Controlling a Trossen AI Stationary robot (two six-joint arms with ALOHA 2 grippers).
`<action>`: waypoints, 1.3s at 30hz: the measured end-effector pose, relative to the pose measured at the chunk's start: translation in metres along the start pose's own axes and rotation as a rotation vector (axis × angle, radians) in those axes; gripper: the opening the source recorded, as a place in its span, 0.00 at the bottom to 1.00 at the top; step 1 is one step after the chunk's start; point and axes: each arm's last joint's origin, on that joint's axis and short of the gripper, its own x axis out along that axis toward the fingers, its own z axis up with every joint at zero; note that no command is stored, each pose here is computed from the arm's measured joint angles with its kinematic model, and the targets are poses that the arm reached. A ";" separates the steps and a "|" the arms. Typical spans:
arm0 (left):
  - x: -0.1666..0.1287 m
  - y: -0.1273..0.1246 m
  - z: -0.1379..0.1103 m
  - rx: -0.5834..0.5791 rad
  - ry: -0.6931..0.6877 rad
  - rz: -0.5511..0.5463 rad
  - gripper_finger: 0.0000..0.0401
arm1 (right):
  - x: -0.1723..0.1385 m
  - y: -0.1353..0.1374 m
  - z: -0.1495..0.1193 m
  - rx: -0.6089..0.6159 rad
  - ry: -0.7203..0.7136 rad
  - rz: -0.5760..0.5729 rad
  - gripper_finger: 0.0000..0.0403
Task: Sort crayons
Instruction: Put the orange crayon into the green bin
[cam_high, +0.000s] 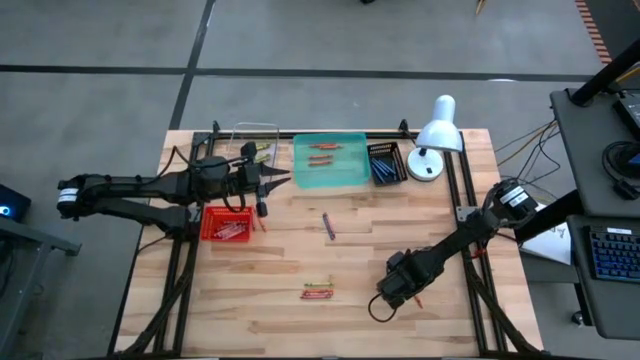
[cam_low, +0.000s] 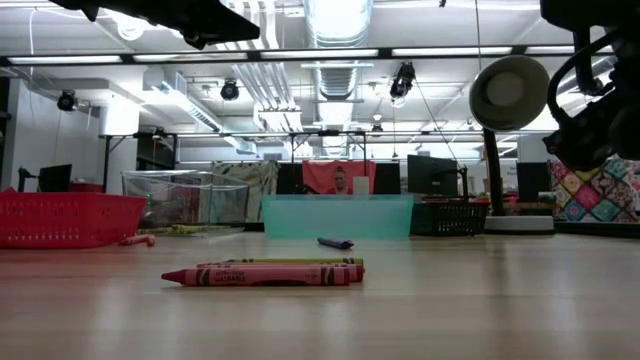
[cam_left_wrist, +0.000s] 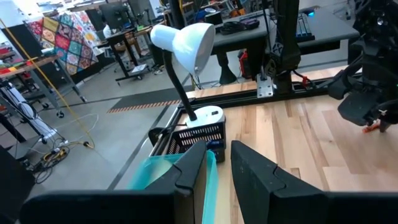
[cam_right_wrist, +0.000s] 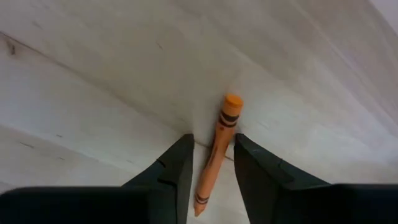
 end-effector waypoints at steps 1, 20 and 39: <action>0.000 0.000 0.000 0.000 0.001 0.000 0.14 | 0.001 0.000 0.000 -0.007 0.000 -0.003 0.24; 0.000 0.000 0.000 0.001 0.003 -0.001 0.14 | -0.023 -0.004 0.004 -0.017 -0.061 0.079 0.03; 0.000 0.000 0.001 -0.003 -0.013 0.003 0.14 | -0.159 0.021 0.113 -0.441 -0.771 0.326 0.03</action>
